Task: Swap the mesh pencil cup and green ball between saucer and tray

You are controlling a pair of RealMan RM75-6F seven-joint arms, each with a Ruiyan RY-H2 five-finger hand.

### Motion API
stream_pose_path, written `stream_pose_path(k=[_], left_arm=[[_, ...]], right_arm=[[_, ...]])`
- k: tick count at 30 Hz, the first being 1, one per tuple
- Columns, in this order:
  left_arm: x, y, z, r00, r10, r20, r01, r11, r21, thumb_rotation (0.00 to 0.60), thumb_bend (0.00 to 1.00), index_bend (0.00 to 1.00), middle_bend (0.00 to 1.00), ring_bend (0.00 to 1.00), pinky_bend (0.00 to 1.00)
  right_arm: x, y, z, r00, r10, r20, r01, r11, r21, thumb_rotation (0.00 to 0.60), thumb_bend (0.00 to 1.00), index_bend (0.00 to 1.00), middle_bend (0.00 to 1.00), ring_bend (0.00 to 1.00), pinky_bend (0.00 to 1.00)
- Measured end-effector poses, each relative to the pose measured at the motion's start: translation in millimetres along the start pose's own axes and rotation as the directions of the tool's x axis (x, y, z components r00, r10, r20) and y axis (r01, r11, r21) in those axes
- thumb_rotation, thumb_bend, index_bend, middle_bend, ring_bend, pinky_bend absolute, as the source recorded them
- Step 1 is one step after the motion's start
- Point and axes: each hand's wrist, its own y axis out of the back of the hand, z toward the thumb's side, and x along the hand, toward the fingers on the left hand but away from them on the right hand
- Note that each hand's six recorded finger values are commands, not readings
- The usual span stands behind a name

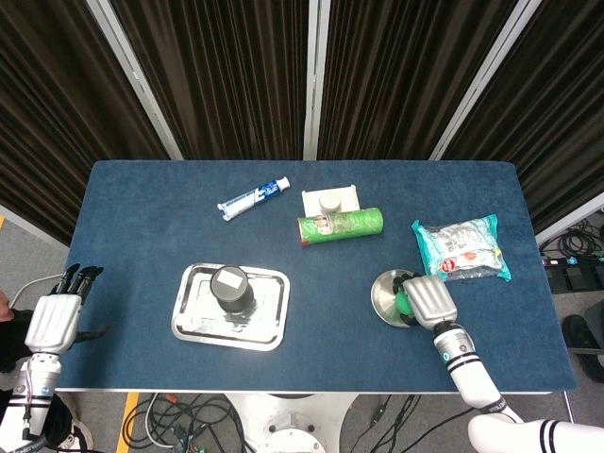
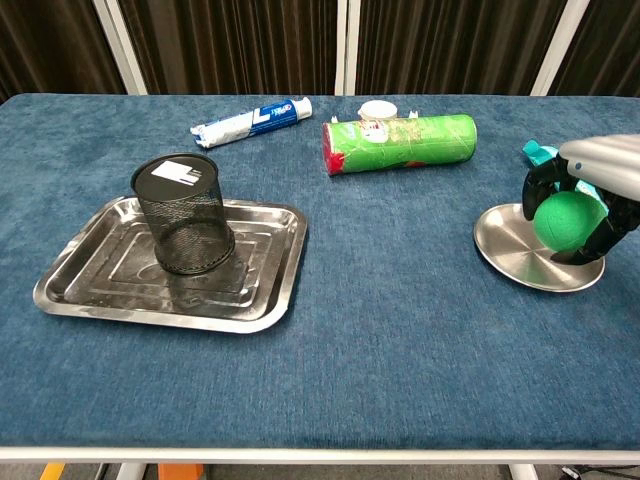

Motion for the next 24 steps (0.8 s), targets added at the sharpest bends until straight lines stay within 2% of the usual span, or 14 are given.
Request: stream_pose_path(k=[3,6,9,11,14,18,24], left_arm=[[0,0,-1,1.0,0.0,-0.003,0.0,1.0,0.001,0.6,0.04,0.13,0.11,0.04,0.31],[0,0,-2,1.0,0.001,-0.012,-0.001,1.0,0.002,0.6,0.04,0.13,0.11,0.04,0.31],[1,0,-3,1.0,0.002,-0.014,-0.002,1.0,0.0,0.6,0.04,0.13,0.11,0.04,0.31],[0,0,-2,1.0,0.006,-0.01,-0.006,1.0,-0.002,0.6,0.04,0.13,0.11,0.04,0.3],[-1,1,-2,1.0,0.017,-0.006,-0.017,1.0,-0.007,0.6,0.04,0.13,0.11,0.04,0.27],[-2,3,-2,1.0,0.028,-0.004,-0.028,0.999,-0.019,0.6,0.04,0.13,0.11,0.04,0.26],[-8,7,-2,0.999,0.038,0.005,-0.038,0.999,-0.02,0.6,0.04,0.13,0.11,0.04,0.26]], right_arm=[[-5,-8,-3,1.0,0.007,0.006,-0.007,1.0,-0.012,0.6,0.19,0.56,0.44,0.52,0.68],[-8,-14,-4,1.0,0.022,0.005,-0.022,1.0,-0.02,0.6,0.18,0.46,0.39,0.44,0.59],[-10,-17,-5,1.0,0.03,0.007,-0.03,0.999,-0.02,0.6,0.15,0.31,0.31,0.35,0.49],[-10,-16,-5,1.0,0.028,0.008,-0.028,0.999,-0.029,0.6,0.11,0.22,0.26,0.28,0.45],[-8,-12,-7,1.0,0.015,0.006,-0.014,0.999,-0.044,0.6,0.07,0.13,0.18,0.18,0.38],[-1,-2,-12,1.0,-0.011,0.003,0.011,0.997,-0.071,0.6,0.01,0.02,0.14,0.13,0.35],[17,19,-25,0.996,-0.086,0.019,0.088,0.99,-0.113,0.6,0.0,0.0,0.12,0.08,0.31]])
